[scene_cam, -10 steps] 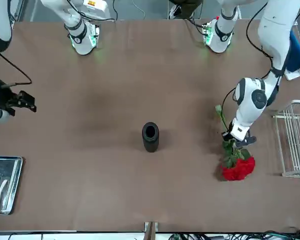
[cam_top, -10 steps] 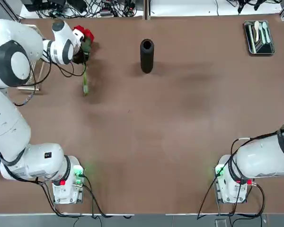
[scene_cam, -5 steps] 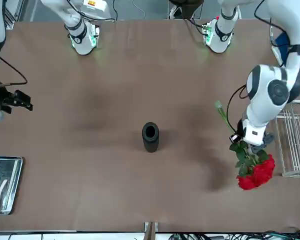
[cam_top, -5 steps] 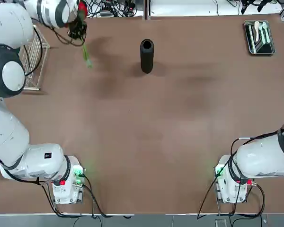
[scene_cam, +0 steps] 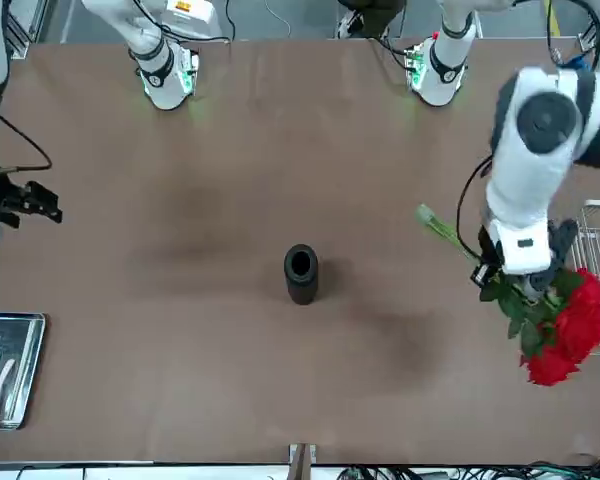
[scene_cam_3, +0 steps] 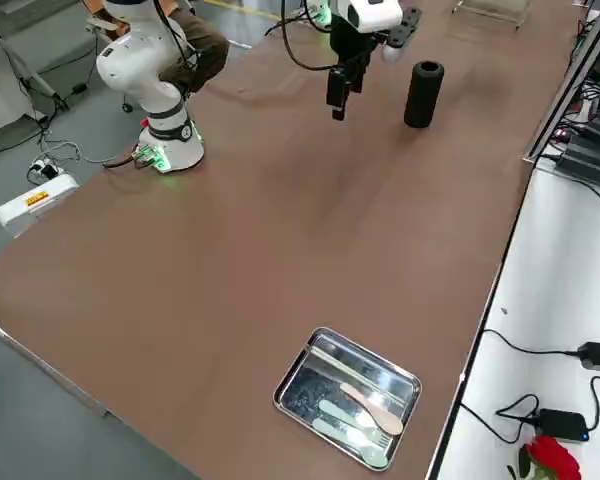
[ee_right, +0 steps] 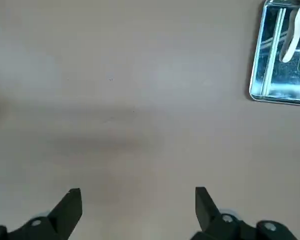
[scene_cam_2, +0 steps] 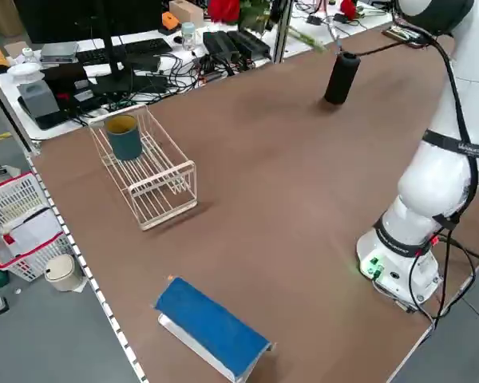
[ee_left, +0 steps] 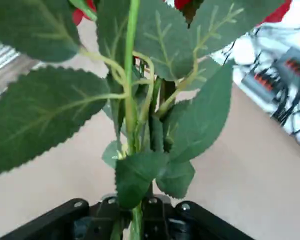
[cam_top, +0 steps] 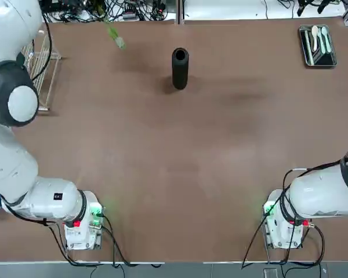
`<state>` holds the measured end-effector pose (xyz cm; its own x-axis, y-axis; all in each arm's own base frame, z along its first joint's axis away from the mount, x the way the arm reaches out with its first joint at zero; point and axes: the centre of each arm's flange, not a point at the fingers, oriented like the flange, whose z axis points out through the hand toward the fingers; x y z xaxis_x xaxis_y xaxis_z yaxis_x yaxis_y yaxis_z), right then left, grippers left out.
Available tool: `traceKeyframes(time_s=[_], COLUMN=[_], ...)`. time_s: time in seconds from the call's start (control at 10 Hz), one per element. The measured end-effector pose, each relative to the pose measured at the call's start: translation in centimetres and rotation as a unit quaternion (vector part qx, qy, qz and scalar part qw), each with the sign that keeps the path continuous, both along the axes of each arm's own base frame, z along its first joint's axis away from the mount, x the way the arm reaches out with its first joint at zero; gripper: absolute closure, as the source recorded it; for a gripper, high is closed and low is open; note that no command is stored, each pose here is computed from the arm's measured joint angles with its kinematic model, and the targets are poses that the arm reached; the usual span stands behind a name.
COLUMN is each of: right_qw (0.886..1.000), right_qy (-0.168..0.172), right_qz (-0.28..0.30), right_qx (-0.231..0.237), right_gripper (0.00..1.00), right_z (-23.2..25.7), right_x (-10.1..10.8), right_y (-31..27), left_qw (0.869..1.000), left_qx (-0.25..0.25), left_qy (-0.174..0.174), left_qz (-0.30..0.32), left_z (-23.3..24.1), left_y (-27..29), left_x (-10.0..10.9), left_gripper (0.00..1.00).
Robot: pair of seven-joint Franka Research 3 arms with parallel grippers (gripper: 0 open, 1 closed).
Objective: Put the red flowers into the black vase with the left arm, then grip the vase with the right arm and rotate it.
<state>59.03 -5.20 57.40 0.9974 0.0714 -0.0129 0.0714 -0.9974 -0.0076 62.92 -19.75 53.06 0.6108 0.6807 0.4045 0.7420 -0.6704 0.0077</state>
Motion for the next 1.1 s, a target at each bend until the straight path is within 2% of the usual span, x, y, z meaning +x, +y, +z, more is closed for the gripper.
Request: traceKeyframes(time_s=[0.2, 0.3, 0.5, 0.7, 1.1], right_qw=[1.000, 1.000, 1.000, 1.000, 1.000], right_qy=[-0.002, -0.006, -0.026, -0.031, -0.023], right_qz=[-0.007, -0.006, -0.003, -0.002, 0.000], right_qx=[0.000, 0.000, -0.002, -0.002, -0.001], right_gripper=[0.00, 0.00, 0.00, 0.00, 0.00], right_z=[0.2, 0.5, 1.1, 1.2, 0.8], right_x=[-0.1, -0.2, 0.1, 0.2, 0.1], right_y=[-0.8, -0.7, -0.4, -0.2, 0.0], left_qw=[0.995, 0.987, 0.960, 0.942, 0.913], left_qx=[0.061, 0.092, 0.139, 0.166, 0.211], left_qy=[-0.083, -0.134, -0.243, -0.289, -0.342], left_qz=[0.013, 0.011, -0.001, -0.038, -0.072], left_z=[0.9, 1.1, 0.7, 0.1, -3.3], left_y=[-5.5, -8.6, -14.7, -19.0, -24.7], left_x=[-1.6, -2.6, -4.7, -6.7, -9.2], left_gripper=[0.92, 0.92, 0.92, 0.92, 0.92])
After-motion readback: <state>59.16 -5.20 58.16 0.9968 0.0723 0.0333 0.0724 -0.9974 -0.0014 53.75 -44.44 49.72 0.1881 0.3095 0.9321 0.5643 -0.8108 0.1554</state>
